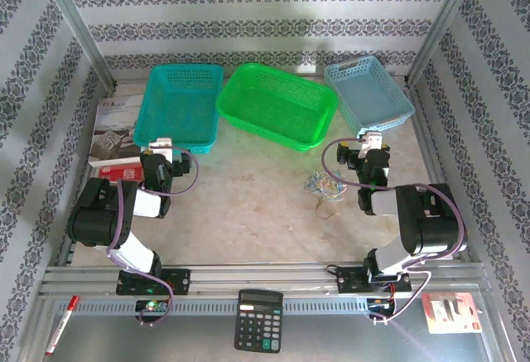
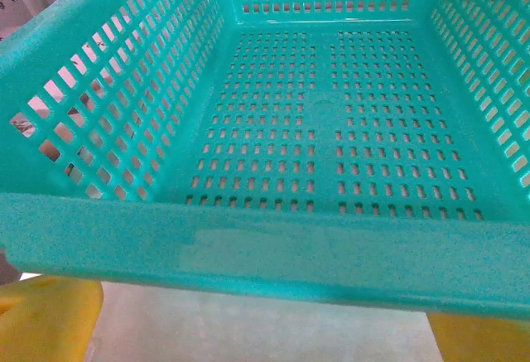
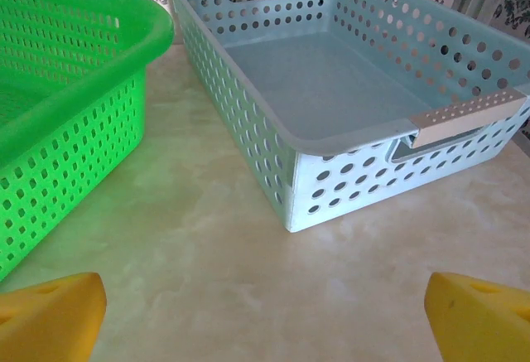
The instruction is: Untangle the cables
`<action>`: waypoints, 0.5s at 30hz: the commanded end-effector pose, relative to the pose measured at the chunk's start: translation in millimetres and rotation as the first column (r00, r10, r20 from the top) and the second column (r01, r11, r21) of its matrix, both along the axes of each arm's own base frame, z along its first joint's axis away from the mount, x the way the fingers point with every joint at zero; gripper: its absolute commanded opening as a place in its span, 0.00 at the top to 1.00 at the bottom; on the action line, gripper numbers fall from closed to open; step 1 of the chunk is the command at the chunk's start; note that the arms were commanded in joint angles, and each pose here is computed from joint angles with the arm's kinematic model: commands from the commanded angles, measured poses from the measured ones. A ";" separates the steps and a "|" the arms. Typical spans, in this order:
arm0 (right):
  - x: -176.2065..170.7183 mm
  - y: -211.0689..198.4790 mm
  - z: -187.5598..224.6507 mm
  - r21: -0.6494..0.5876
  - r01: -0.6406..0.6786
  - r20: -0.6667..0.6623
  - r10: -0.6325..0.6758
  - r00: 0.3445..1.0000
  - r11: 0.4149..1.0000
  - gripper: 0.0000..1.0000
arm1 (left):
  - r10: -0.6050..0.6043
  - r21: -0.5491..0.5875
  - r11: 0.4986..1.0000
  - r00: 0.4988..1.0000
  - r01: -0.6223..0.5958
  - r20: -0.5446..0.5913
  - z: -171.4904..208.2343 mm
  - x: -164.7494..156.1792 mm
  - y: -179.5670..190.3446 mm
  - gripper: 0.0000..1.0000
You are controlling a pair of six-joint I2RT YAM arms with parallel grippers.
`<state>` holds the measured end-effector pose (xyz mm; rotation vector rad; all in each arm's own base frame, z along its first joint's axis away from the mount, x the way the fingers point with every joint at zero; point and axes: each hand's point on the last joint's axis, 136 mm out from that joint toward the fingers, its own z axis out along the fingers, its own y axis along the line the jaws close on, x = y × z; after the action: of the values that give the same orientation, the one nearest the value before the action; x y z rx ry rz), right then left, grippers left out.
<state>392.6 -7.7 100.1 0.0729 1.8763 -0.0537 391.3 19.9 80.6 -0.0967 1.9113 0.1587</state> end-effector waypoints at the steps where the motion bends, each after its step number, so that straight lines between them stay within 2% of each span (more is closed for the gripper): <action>1: 5.9 7.8 7.4 0.014 -0.041 0.022 0.041 0.999 0.999 0.02 | 0.032 -0.006 0.999 0.999 -0.031 0.029 10.1 4.8 5.8 0.00; 15: 6.1 7.8 7.0 0.021 -0.045 0.020 0.045 0.999 0.999 0.02 | 0.039 -0.009 0.999 0.999 -0.038 0.029 10.2 4.6 6.8 0.00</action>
<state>392.8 -2.3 99.6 0.0508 1.8790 -0.0244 391.3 20.0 80.6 -0.0970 1.9113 0.1591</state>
